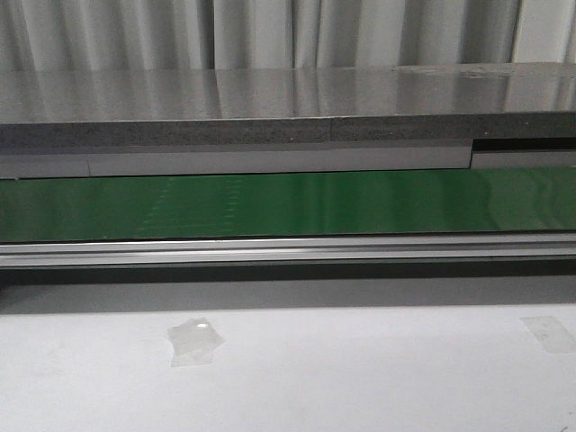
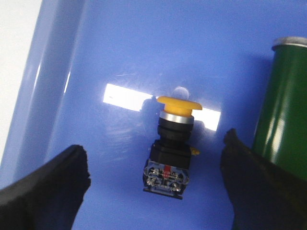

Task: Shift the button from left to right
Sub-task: 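Lower the left gripper and grasp the yellow-capped button body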

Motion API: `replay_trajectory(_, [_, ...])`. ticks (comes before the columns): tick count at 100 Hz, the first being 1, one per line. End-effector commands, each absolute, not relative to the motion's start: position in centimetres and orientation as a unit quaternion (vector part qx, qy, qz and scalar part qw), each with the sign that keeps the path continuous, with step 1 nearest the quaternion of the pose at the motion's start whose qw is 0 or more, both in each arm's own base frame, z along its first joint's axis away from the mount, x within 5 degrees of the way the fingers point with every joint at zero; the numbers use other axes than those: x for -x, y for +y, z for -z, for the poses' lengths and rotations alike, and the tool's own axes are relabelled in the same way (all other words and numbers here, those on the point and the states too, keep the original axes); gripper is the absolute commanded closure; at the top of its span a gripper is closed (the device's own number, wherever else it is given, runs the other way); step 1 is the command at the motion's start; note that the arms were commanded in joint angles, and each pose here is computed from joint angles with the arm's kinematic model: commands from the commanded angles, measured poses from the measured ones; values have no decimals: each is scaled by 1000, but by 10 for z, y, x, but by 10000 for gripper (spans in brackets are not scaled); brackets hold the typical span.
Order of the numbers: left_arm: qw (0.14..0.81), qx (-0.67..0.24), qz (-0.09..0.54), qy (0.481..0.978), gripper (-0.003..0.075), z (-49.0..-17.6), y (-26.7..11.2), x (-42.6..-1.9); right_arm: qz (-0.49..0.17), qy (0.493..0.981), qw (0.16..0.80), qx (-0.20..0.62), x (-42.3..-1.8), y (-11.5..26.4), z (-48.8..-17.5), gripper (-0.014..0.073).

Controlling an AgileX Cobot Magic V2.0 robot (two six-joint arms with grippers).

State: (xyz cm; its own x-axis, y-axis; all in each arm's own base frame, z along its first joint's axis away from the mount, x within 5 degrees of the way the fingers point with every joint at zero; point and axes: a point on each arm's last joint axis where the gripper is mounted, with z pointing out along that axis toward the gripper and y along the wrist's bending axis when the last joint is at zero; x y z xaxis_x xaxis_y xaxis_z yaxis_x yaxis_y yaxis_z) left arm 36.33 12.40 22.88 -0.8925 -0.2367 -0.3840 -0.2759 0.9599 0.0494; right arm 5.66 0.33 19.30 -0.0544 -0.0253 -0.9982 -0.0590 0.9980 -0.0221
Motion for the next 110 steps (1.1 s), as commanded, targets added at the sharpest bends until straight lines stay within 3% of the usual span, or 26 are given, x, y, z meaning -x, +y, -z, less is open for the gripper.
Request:
replay_trajectory(1, [246, 137, -52, 958, 167, -249, 125, -370, -7, 682, 731, 32, -54, 3, -207, 663])
replay_trajectory(97, [177, 145, -31, 973, 168, -185, 131, -391, -7, 681, 731, 32, -54, 3, -208, 663])
replay_trajectory(110, [171, 145, -30, 974, 211, -181, 131, -392, -7, 681, 731, 32, -54, 3, -208, 663])
